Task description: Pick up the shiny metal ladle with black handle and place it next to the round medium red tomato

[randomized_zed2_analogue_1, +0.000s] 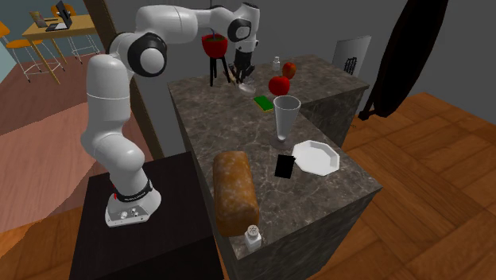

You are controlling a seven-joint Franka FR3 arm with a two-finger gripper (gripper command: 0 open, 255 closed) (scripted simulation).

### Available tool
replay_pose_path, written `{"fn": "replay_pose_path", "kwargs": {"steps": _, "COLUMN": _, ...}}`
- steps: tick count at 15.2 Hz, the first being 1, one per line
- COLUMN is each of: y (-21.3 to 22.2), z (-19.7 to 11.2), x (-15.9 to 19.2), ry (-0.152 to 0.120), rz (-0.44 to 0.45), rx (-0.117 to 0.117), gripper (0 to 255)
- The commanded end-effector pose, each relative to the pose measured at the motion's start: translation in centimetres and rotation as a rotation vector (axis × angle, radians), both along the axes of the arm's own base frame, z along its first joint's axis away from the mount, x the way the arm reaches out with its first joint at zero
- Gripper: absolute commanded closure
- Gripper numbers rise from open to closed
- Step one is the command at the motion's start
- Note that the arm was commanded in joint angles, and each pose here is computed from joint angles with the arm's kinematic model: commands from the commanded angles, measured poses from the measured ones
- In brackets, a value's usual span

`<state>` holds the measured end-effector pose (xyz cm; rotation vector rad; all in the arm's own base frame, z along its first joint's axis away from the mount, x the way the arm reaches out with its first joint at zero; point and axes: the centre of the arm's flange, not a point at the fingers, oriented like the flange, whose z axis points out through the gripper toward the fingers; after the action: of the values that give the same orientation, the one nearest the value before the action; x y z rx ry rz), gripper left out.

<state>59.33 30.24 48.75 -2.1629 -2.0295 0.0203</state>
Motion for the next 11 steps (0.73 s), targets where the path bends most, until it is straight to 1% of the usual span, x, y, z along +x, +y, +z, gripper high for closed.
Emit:
{"fn": "replay_pose_path", "kwargs": {"steps": 1, "y": 0.0, "z": -1.0, "x": 0.0, "ry": -0.001, "rz": 0.0, "rx": 0.0, "gripper": 255}}
{"fn": "replay_pose_path", "kwargs": {"steps": 11, "y": 0.0, "z": -6.3, "x": 0.0, "ry": -0.001, "rz": 0.0, "rx": 0.0, "gripper": 255}}
